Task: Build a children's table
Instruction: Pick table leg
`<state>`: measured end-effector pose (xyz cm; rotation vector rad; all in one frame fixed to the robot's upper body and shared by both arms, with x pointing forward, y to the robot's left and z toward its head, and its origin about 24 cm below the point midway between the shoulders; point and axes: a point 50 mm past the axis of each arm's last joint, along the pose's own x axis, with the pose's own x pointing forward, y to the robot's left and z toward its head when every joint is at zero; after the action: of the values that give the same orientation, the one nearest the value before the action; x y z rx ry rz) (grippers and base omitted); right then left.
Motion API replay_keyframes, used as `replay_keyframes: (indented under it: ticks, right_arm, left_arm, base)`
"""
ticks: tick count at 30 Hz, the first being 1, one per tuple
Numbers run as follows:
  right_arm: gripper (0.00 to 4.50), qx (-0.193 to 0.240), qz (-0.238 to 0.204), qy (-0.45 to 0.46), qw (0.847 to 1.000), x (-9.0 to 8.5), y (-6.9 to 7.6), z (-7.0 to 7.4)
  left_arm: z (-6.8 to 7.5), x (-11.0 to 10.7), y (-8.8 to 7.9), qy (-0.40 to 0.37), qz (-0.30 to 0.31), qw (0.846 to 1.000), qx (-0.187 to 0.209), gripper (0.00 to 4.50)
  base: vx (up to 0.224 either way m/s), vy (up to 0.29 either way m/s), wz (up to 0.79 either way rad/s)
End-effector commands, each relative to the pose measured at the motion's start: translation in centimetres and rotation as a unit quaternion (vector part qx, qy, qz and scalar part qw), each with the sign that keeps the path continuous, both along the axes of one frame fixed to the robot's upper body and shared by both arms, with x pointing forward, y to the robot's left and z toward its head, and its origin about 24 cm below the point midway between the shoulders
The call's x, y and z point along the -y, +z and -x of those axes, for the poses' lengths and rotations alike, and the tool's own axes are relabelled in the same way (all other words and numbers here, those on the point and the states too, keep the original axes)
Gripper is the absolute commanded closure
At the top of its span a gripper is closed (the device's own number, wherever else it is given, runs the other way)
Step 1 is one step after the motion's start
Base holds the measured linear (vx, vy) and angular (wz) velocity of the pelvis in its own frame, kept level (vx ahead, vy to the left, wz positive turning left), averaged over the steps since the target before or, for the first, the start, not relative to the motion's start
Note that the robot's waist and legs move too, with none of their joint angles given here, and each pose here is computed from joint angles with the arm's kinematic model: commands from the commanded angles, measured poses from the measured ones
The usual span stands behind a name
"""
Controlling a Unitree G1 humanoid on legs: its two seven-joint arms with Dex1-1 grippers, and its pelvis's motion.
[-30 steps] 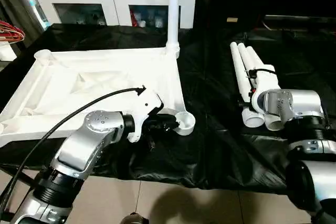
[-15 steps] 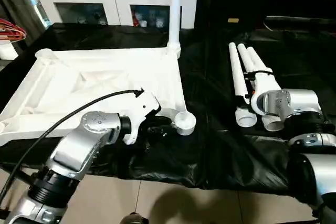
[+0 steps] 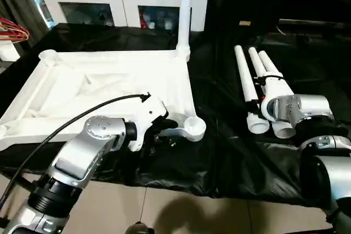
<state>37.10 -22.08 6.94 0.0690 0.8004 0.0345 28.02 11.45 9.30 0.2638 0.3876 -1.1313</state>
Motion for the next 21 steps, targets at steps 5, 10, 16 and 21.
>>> replay_keyframes:
  ticks: [5,10,16,21]
  right_arm:
    - [2.6,0.053,-0.045,-0.011,0.998,0.1,1.4,-0.8]
    - [2.61,0.115,-0.129,0.005,0.985,-0.3,3.0,-1.2]
    - [2.62,0.174,-0.234,0.012,0.956,-0.8,3.3,-0.5]
    - [2.62,0.285,-0.349,0.075,0.89,-1.8,3.9,2.4]
  left_arm:
    - [-2.0,0.3,1.6,0.063,0.03,0.996,0.048,1.21]
    - [-4.4,1.1,3.5,0.147,0.094,0.982,0.068,0.87]
    - [-6.8,2.4,4.4,0.241,0.155,0.958,-0.008,0.35]
    - [-6.8,4.7,5.6,0.2,0.266,0.939,-0.088,0.01]
  base:
    - [0.0,0.0,0.0]
    - [0.0,0.0,0.0]
    - [0.0,0.0,0.0]
    - [0.0,0.0,0.0]
